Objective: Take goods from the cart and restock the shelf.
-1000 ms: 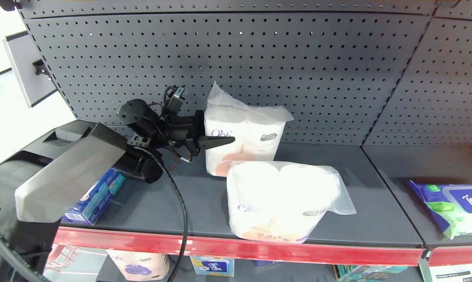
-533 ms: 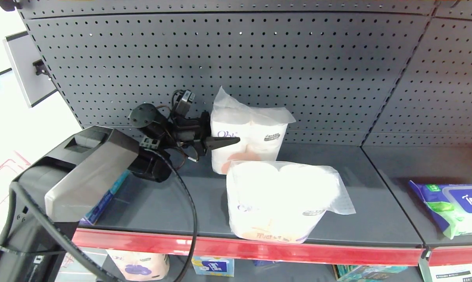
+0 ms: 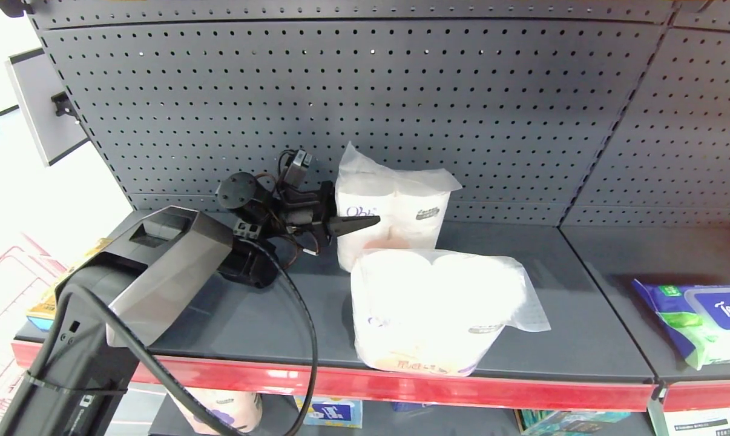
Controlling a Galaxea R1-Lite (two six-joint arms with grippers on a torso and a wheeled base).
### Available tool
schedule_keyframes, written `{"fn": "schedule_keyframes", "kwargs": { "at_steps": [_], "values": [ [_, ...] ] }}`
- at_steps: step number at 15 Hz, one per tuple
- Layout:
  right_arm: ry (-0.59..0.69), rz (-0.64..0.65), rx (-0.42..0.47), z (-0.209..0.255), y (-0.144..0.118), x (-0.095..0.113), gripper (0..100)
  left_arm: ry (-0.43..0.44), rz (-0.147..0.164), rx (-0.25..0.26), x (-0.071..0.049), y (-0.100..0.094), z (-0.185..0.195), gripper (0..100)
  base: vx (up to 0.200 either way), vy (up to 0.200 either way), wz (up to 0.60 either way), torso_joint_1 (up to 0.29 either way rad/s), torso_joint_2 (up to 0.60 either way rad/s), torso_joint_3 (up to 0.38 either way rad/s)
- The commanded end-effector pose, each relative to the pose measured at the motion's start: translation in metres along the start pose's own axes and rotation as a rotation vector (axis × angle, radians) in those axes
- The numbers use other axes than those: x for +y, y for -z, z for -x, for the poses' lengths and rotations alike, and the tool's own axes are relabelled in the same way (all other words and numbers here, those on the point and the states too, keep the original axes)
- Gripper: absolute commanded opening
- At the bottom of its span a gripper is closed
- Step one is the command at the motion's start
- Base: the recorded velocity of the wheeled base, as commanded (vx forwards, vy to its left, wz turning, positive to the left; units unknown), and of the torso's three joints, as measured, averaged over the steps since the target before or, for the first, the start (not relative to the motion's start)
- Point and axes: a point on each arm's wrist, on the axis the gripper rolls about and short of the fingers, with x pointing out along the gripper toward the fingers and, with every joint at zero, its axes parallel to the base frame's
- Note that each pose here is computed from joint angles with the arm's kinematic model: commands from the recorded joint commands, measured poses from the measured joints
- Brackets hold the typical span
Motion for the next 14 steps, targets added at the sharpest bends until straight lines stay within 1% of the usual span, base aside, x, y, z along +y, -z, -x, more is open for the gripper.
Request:
{"fn": "schedule_keyframes", "kwargs": {
  "at_steps": [1, 6, 7, 14],
  "values": [
    [-0.001, -0.002, 0.006, -0.001, 0.001, 0.000, 100, 0.008, 0.024, 0.009, 0.000, 0.011, -0.001, 0, 0.000, 0.000, 0.00, 0.000, 0.00, 0.000],
    [-0.002, -0.003, 0.009, -0.001, 0.002, 0.000, 100, 0.043, 0.025, 0.023, -0.001, 0.012, -0.003, 0, 0.000, 0.000, 0.00, 0.000, 0.00, 0.000],
    [-0.002, -0.003, 0.009, -0.001, 0.002, 0.000, 100, 0.046, 0.021, 0.022, 0.000, 0.010, -0.003, 0, 0.000, 0.000, 0.00, 0.000, 0.00, 0.000],
    [-0.003, 0.011, 0.009, -0.001, 0.002, 0.000, 100, 0.072, 0.029, 0.011, -0.001, 0.004, -0.016, 0, 0.000, 0.000, 0.00, 0.000, 0.00, 0.000]
  ]
}}
